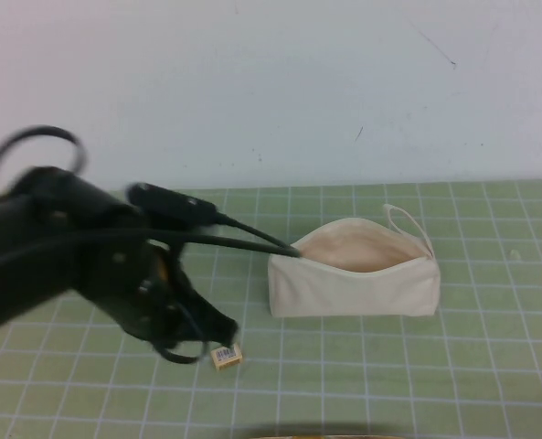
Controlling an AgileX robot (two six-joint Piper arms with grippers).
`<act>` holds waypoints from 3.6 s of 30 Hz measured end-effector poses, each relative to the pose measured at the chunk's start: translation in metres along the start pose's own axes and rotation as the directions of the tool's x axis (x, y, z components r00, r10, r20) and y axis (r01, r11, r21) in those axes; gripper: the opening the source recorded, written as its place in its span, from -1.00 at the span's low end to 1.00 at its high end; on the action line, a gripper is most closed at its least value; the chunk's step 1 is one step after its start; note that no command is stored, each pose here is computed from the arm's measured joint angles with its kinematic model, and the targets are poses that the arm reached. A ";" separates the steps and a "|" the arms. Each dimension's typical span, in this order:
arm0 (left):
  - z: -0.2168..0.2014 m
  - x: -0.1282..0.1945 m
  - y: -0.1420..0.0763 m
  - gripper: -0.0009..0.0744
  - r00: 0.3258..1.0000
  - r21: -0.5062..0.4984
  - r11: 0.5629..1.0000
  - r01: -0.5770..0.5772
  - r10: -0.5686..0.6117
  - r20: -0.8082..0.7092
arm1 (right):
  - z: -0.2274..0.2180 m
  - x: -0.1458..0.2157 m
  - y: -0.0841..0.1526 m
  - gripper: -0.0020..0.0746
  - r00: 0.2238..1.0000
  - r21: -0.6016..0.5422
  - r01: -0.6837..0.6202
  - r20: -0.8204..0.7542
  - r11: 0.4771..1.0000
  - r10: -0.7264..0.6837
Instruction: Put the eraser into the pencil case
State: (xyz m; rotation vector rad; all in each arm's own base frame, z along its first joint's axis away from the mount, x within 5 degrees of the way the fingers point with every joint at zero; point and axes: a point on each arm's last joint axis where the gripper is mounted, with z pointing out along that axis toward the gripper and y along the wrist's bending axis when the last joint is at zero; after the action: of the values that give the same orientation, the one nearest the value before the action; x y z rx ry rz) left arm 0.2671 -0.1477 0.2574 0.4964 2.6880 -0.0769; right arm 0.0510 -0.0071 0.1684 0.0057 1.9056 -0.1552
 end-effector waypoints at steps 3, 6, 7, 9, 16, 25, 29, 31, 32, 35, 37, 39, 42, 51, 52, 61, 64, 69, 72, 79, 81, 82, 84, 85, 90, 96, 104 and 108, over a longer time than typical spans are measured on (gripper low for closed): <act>0.027 -0.003 -0.015 -0.73 0.998 -0.001 1.000 0.028 -0.028 -0.065 | 0.000 0.000 0.000 -0.95 1.000 0.000 0.000 0.000 1.000 0.000; 0.051 -0.008 -0.024 -0.32 0.988 -0.016 0.994 0.109 -0.111 -0.109 | 0.000 0.000 0.000 -0.95 1.000 0.000 0.000 0.000 1.000 0.000; 0.059 -0.011 -0.025 -0.15 0.981 -0.027 0.988 0.153 -0.155 -0.118 | 0.000 0.000 0.000 -0.95 1.000 0.000 0.000 0.000 1.000 0.000; 0.071 -0.016 -0.027 0.11 0.966 -0.047 0.973 0.225 -0.229 -0.123 | 0.000 0.000 0.000 -0.95 1.000 0.000 0.000 0.000 1.000 0.000; 0.105 -0.029 -0.034 0.43 0.910 -0.056 0.916 0.398 -0.402 -0.102 | 0.000 0.000 0.000 -0.95 1.000 0.000 0.000 0.000 1.000 0.000; 0.126 -0.026 -0.035 0.45 0.870 -0.089 0.877 0.472 -0.480 -0.113 | 0.000 0.000 0.000 -0.95 1.000 0.000 0.000 0.000 1.000 0.000; 0.128 -0.026 -0.035 0.42 0.871 -0.094 0.878 0.469 -0.478 -0.113 | 0.000 0.000 0.000 -0.95 1.000 0.000 0.000 0.000 1.000 0.000; 0.127 -0.026 -0.034 0.30 0.873 -0.100 0.880 0.464 -0.474 -0.115 | 0.000 0.000 0.000 -0.95 1.000 0.000 0.000 0.000 1.000 0.000; 0.127 -0.025 -0.034 0.20 0.875 -0.105 0.882 0.459 -0.469 -0.118 | 0.000 0.000 0.000 -0.95 1.000 0.000 0.000 0.000 1.000 0.000; 0.127 -0.025 -0.033 -0.21 0.892 -0.110 0.899 0.424 -0.436 -0.123 | 0.000 0.000 0.000 -0.95 1.000 0.000 0.000 0.000 1.000 0.000; 0.127 -0.025 -0.033 -0.19 0.903 -0.110 0.910 0.399 -0.411 -0.127 | 0.000 0.000 0.000 -0.95 1.000 0.000 0.000 0.000 1.000 0.000; 0.127 -0.024 -0.032 -0.19 0.911 -0.112 0.919 0.378 -0.391 -0.134 | 0.000 0.000 0.000 -0.95 1.000 0.000 0.000 0.000 1.000 0.000; 0.115 -0.025 -0.031 -0.19 0.927 -0.108 0.936 0.336 -0.349 -0.139 | 0.000 0.000 0.000 -0.95 1.000 0.000 0.000 0.000 1.000 0.000; 0.012 -0.056 -0.032 -0.19 0.946 0.144 0.963 0.228 -0.254 0.201 | 0.000 0.000 0.000 -0.95 1.000 0.000 0.000 0.000 1.000 0.000; 0.004 -0.060 -0.032 -0.19 0.934 0.168 0.962 0.215 -0.253 0.251 | 0.000 0.000 0.000 -0.95 1.000 0.000 0.000 0.000 1.000 0.000; 0.012 -0.078 -0.058 -0.19 0.865 0.310 0.941 0.133 -0.262 0.427 | 0.000 0.000 0.000 -0.95 1.000 0.000 0.000 0.000 1.000 0.000; 0.029 -0.079 -0.071 -0.19 0.865 0.327 0.939 0.106 -0.250 0.436 | 0.000 0.000 0.000 -0.95 1.000 0.000 0.000 0.000 1.000 0.000; 0.055 -0.082 -0.078 -0.05 0.882 0.321 0.940 0.116 -0.246 0.401 | 0.000 0.000 0.000 -0.95 1.000 0.000 0.000 0.000 1.000 0.000; 0.059 -0.089 -0.081 0.32 0.882 0.321 0.940 0.117 -0.247 0.400 | 0.000 0.000 0.000 -0.95 1.000 0.000 0.000 0.000 1.000 0.000; 0.050 -0.090 -0.076 0.41 0.903 0.270 0.959 0.084 -0.188 0.387 | 0.000 0.000 0.000 -0.95 1.000 0.000 0.000 0.000 1.000 0.000; 0.037 -0.088 -0.071 0.12 0.914 0.215 0.976 0.040 -0.123 0.387 | 0.000 0.000 0.000 -0.95 1.000 0.000 0.000 0.000 1.000 0.000; 0.028 -0.087 -0.068 -0.04 0.913 0.188 0.982 0.016 -0.091 0.398 | 0.000 0.000 0.000 -0.95 1.000 0.000 0.000 0.000 1.000 0.000; 0.008 -0.079 -0.064 -0.48 0.910 0.121 0.991 -0.052 -0.003 0.415 | 0.000 0.000 0.000 -0.95 1.000 0.000 0.000 0.000 1.000 0.000; -0.002 -0.072 -0.062 -0.65 0.905 0.097 0.992 -0.080 0.031 0.423 | 0.000 0.000 0.000 -0.95 1.000 0.000 0.000 0.000 1.000 0.000; -0.035 -0.027 -0.056 -0.94 0.876 0.109 0.987 -0.118 0.052 0.480 | 0.000 0.000 0.000 -0.95 1.000 0.000 0.000 0.000 1.000 0.000; -0.068 0.026 -0.037 -0.97 0.830 0.156 0.981 -0.118 0.011 0.557 | 0.000 0.000 0.000 -0.95 1.000 0.000 0.000 0.000 1.000 0.000; -0.102 0.074 -0.006 -0.98 0.879 0.084 0.996 -0.018 -0.024 0.476 | 0.000 0.000 0.000 -0.95 1.000 0.000 0.000 0.000 1.000 0.000; -0.112 0.103 0.009 -0.98 0.876 0.050 0.998 0.030 -0.051 0.480 | 0.000 0.000 0.000 -0.95 1.000 0.000 0.000 0.000 1.000 0.000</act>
State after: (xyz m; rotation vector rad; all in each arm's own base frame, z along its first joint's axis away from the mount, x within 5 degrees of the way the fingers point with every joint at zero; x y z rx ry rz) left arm 0.1405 -0.0910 0.3189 0.3727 2.2072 -0.2369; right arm 0.0510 -0.0071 0.1684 0.0057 1.9056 -0.1552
